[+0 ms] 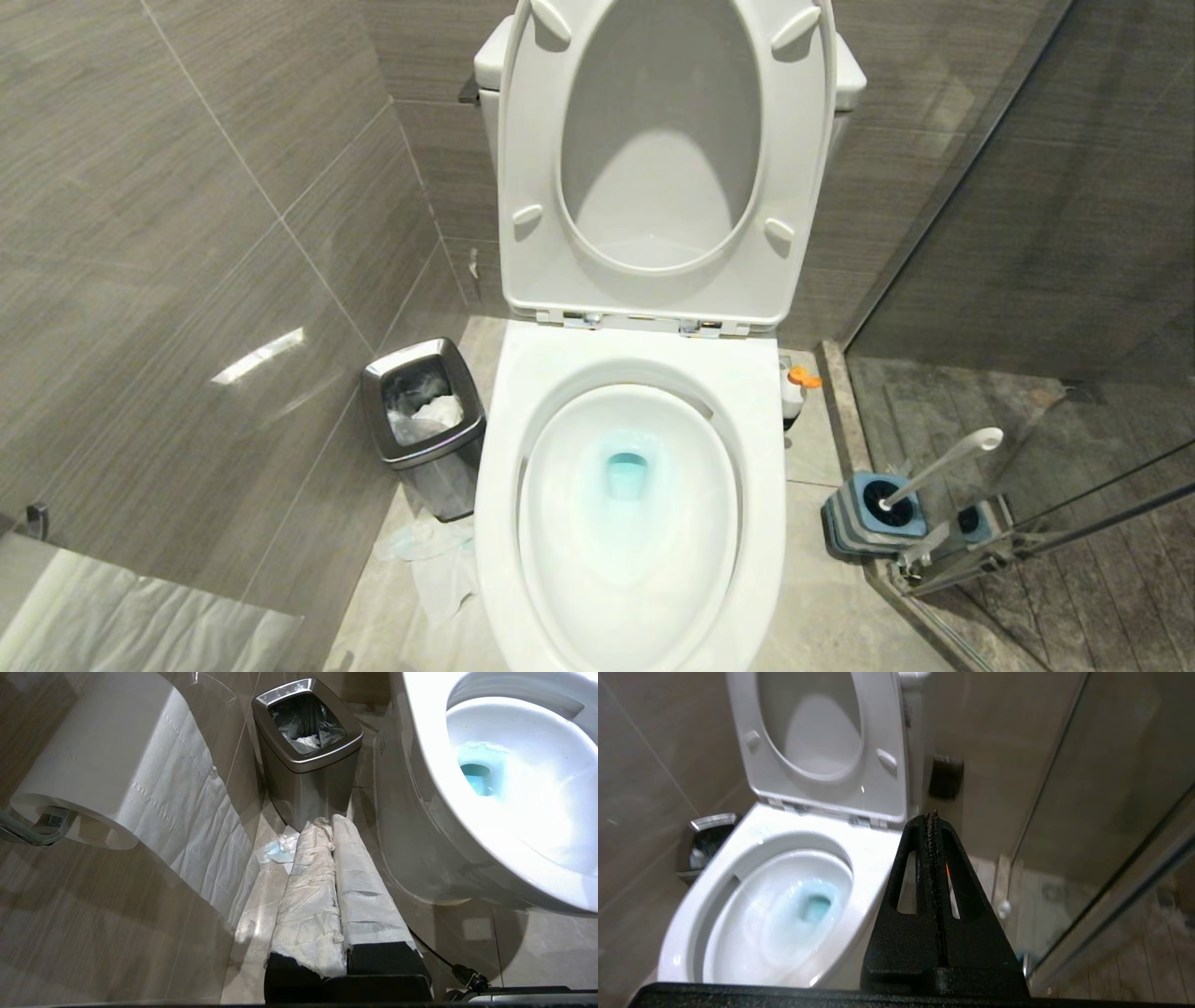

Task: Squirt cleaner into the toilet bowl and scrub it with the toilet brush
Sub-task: Flush the toilet

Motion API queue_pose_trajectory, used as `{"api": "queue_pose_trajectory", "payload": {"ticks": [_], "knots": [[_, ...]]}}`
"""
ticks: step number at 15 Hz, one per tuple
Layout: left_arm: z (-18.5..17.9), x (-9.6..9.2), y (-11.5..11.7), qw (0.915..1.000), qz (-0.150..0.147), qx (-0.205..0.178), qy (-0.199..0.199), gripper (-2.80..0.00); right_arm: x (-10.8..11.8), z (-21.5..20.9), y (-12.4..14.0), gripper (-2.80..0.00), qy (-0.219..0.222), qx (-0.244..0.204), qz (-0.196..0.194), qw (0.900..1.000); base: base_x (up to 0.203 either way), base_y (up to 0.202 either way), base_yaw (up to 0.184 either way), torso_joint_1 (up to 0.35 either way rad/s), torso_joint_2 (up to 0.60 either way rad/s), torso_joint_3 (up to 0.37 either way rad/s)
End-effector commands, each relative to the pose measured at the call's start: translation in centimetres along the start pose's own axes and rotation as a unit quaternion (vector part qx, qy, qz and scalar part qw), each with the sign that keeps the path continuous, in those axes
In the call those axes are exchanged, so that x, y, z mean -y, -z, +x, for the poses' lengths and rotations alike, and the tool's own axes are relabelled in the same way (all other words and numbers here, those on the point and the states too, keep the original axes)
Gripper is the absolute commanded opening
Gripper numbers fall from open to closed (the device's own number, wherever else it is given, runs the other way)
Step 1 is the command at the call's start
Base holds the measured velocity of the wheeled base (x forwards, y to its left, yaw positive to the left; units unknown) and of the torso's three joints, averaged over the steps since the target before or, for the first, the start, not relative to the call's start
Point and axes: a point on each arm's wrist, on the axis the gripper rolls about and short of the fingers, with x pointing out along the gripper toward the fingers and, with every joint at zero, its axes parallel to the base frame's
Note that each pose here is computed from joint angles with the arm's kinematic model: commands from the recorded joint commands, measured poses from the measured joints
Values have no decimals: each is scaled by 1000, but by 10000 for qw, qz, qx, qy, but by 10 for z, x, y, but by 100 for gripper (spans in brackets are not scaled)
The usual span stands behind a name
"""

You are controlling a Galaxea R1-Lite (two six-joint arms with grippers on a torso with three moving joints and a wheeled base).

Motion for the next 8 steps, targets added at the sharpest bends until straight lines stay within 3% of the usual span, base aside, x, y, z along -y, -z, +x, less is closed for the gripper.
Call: {"api": "queue_pose_trajectory", "payload": {"ticks": [1,8], "knots": [[0,0,0,10000,-2,0,-3,-280,-5,-20,-18,-280,-152,548,-109,9983,0,0,0,0,0,0],[0,0,0,10000,-2,0,-3,-280,-13,-64,-61,-280,-376,1577,-323,9862,0,0,0,0,0,0]]}}
